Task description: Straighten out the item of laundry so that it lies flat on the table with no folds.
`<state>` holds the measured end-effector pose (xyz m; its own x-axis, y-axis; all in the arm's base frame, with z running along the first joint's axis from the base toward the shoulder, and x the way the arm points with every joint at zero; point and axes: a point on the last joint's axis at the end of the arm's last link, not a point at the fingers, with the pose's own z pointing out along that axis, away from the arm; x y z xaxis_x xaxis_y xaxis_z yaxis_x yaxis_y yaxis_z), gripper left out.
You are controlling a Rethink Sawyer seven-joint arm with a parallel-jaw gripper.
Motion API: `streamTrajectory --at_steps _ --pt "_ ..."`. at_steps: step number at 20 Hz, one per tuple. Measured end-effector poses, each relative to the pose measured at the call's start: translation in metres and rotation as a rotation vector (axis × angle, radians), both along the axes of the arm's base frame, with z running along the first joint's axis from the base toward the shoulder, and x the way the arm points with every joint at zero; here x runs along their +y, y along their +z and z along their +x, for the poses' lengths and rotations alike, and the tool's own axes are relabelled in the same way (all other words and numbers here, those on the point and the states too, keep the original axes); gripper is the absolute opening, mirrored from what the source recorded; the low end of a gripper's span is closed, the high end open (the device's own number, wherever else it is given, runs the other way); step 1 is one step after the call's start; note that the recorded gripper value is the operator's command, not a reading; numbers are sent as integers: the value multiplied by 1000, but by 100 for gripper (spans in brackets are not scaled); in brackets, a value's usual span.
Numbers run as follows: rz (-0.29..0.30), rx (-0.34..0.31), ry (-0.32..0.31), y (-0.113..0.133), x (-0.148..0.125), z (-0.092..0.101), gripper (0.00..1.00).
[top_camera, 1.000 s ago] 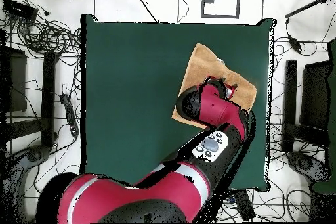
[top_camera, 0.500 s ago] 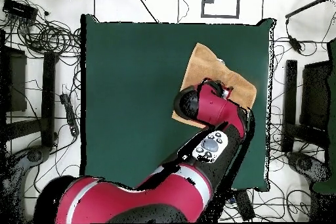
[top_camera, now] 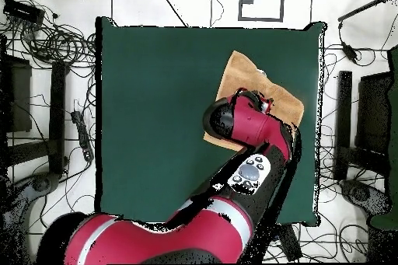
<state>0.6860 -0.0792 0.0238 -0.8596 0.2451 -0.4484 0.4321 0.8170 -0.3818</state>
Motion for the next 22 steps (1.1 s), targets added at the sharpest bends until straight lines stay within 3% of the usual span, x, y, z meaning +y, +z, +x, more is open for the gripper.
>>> streamTrajectory --at_steps 9,17,22 --pt "21 17 -13 12 5 12 100" --pt "114 85 -82 9 6 10 100" --pt "143 100 -107 6 0 8 100"
